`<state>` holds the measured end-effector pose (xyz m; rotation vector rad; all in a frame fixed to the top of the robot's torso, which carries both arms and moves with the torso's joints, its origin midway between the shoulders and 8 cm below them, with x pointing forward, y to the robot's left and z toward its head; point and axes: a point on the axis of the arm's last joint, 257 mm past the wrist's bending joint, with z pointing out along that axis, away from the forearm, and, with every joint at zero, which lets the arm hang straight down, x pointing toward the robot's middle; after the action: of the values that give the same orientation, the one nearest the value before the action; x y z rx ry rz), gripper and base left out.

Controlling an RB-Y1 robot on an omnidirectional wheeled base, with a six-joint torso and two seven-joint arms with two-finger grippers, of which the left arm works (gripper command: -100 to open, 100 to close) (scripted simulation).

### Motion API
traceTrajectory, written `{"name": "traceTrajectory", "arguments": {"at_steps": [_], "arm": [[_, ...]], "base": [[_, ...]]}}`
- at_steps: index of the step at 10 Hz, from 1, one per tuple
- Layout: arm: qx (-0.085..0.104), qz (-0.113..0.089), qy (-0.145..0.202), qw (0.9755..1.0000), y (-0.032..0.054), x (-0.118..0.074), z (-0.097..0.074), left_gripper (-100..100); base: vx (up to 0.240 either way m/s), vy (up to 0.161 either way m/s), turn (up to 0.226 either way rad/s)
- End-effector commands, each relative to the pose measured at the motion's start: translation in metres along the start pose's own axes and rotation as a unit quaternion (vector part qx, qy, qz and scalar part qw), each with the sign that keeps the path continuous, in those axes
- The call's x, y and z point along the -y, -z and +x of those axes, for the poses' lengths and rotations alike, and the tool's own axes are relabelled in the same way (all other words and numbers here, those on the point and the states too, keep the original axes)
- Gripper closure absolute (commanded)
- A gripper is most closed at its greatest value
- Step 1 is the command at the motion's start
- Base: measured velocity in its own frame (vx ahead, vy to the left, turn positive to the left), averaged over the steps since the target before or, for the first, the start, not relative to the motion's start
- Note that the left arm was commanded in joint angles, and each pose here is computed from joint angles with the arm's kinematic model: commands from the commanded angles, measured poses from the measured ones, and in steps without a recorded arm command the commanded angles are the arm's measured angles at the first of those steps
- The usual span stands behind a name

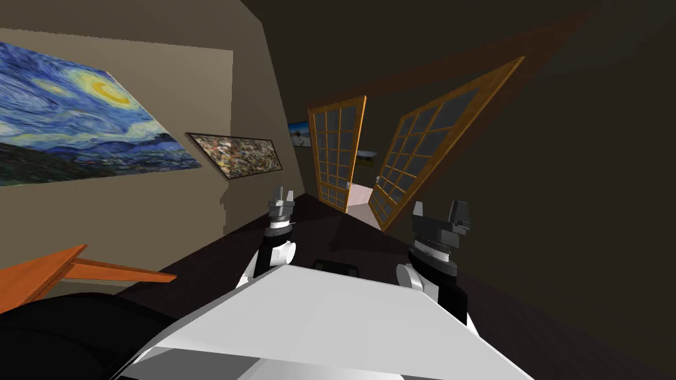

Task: Push the door open

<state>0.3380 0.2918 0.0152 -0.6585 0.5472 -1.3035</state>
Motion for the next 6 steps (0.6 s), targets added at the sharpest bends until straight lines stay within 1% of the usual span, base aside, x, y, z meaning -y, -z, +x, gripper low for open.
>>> {"name": "traceTrajectory", "arguments": {"at_steps": [1,3,4,5,6], "arm": [[-0.003,-0.007,0.019,0.9998,0.0026,-0.010,0.001,-100],[-0.005,-0.016,0.042,0.9990,0.0058,-0.023,0.002,-100],[-0.005,-0.022,0.058,0.9980,0.0082,-0.031,0.002,-100],[-0.005,-0.025,0.066,0.9975,0.0094,-0.035,0.002,-100],[-0.004,-0.032,0.083,0.9961,0.0120,-0.044,0.002,-100]], "base": [[0.073,0.005,-0.143],[0.128,0.021,-0.145],[0.152,0.020,-0.155],[0.124,0.046,-0.113],[0.121,0.032,-0.169]]}}
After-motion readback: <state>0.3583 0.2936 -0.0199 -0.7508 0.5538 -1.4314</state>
